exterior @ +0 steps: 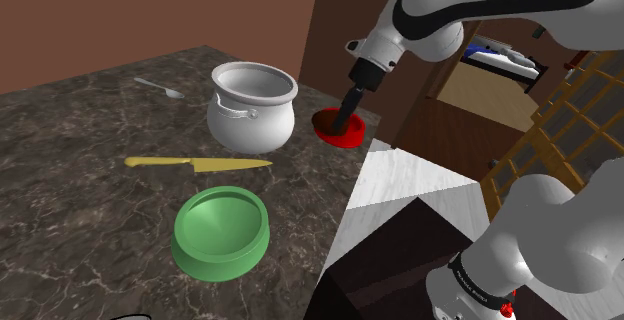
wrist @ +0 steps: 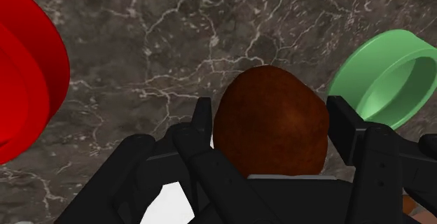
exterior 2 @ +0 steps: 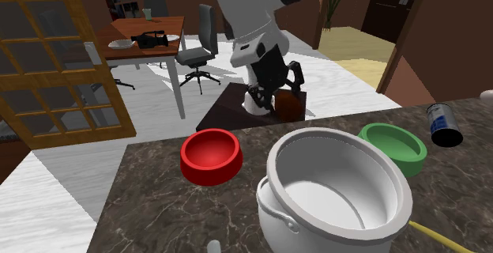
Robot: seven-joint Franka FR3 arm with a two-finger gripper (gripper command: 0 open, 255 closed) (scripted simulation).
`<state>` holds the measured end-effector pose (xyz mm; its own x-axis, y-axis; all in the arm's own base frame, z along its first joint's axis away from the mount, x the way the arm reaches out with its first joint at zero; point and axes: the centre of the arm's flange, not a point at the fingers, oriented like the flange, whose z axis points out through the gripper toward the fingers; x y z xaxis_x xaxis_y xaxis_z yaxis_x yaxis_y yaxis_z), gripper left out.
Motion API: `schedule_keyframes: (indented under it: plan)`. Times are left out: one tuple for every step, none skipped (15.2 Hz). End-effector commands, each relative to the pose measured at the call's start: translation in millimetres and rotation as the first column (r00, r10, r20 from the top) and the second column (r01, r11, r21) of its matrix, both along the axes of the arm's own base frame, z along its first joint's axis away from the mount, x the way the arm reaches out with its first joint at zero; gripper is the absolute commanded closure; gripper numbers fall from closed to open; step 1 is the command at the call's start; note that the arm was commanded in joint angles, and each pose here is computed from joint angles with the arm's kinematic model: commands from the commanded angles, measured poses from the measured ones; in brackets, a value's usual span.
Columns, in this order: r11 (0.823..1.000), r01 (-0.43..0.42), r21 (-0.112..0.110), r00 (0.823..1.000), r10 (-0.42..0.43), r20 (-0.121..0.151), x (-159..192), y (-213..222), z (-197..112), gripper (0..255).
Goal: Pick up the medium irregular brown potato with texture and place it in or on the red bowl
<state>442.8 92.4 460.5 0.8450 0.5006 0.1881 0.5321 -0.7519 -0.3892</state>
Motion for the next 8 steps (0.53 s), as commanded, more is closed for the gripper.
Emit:
schedule_keyframes:
  plan:
    - [1.000,0.000,0.000,1.000,0.000,0.000,6,-11,3,255]
    - [1.000,0.000,0.000,1.000,0.000,0.000,12,-23,3,255]
    - [1.000,0.000,0.000,1.000,0.000,0.000,18,-35,4,255]
    - [1.000,0.000,0.000,1.000,0.000,0.000,24,-46,4,255]
    - [1.000,0.000,0.000,1.000,0.000,0.000,30,-58,4,255]
    - [1.000,0.000,0.000,1.000,0.000,0.000,36,-70,4,255]
    - [1.000,0.000,0.000,1.000,0.000,0.000,43,-82,4,255]
    - [1.000,0.000,0.000,1.000,0.000,0.000,49,-93,5,255]
